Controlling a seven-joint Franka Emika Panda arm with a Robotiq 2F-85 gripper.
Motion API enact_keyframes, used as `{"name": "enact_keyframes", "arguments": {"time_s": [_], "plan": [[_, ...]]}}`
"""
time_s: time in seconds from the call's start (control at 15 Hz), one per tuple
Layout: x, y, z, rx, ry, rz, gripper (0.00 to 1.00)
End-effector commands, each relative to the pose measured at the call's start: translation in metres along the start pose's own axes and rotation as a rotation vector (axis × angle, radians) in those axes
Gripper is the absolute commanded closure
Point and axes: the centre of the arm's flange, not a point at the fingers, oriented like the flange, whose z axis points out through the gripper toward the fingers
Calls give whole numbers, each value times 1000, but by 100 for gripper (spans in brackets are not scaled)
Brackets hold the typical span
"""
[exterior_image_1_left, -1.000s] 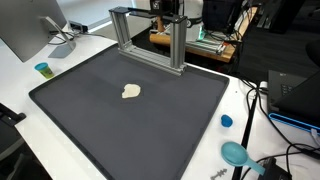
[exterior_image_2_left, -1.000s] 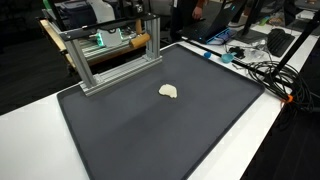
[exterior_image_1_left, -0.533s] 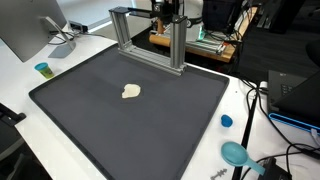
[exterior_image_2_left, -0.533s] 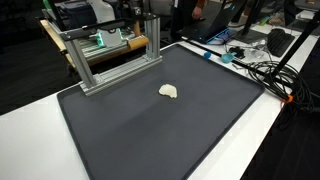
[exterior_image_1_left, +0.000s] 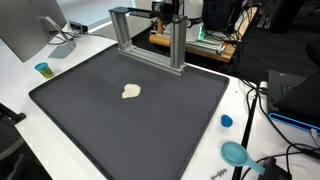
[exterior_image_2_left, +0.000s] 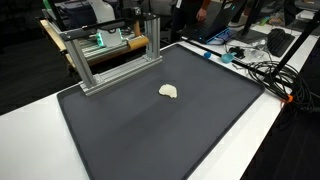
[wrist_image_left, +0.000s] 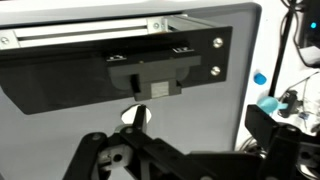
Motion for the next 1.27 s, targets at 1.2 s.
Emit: {"name": "enact_keyframes", "arguments": {"time_s": [1.2], "plan": [[2, -7, -16, 50, 36, 1, 0]]}}
